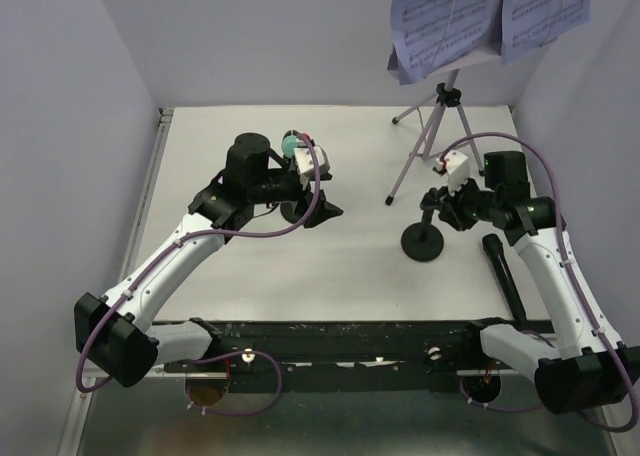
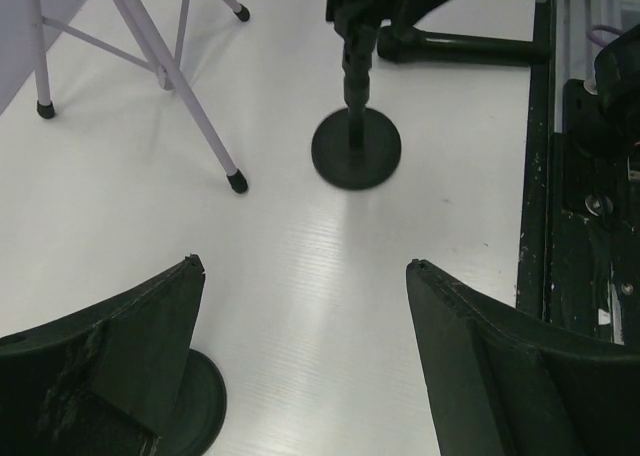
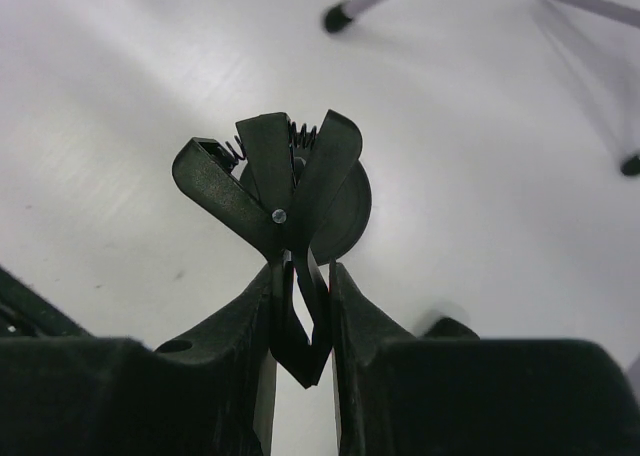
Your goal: Pack up the instrument practice props
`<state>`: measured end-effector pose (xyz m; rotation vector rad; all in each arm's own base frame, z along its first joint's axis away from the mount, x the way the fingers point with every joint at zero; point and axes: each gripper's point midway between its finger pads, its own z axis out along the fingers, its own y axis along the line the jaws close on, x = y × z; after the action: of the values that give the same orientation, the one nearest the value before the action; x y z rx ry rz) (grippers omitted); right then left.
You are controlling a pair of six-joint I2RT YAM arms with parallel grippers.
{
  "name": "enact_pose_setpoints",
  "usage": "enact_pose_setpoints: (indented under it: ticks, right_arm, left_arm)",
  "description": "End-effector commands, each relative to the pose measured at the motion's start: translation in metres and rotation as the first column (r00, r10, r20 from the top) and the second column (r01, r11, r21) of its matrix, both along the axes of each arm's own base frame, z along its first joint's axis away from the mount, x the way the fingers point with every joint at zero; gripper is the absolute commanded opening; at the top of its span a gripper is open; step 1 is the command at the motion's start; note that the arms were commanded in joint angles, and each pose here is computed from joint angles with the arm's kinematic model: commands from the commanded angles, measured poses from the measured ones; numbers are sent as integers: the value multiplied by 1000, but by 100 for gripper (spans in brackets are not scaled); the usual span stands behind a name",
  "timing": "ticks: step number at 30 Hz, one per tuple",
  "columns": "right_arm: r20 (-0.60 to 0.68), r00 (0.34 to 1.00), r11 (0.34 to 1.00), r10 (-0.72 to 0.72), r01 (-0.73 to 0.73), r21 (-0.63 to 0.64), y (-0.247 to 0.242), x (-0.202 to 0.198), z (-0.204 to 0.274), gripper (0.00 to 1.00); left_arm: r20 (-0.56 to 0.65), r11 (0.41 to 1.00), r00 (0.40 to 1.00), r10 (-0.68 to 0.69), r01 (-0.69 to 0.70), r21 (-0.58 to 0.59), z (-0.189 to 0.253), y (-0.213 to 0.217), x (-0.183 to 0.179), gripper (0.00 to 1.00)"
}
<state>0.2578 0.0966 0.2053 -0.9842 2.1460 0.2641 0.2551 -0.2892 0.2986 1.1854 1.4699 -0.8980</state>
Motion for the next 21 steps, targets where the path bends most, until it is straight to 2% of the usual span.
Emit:
enact_pose_setpoints:
  ticks: [1, 5, 11, 13, 21]
  right_arm:
    - [119, 972, 979, -204, 204, 19, -45, 34, 24, 0]
    - [192, 900, 920, -392, 388, 61, -94, 60, 45, 0]
    - [230, 799, 829, -556, 551, 90, -159, 83, 62, 0]
    - [226, 768, 799, -599, 592, 106, -180, 86, 63, 0]
    - [194, 711, 731, -676, 679, 63, -252, 95, 52, 0]
  left_arm:
    - [1, 998, 998, -57, 57, 14, 2, -4, -8, 92]
    - [1, 997, 997, -72, 72, 11, 1, -7, -10, 92]
    - [-2, 997, 998, -69, 69, 18, 2, -3, -13, 92]
    - [-4, 997, 997, -74, 74, 27, 1, -1, -18, 92]
    - [-44, 994, 995, -84, 87, 68, -11, 9, -32, 92]
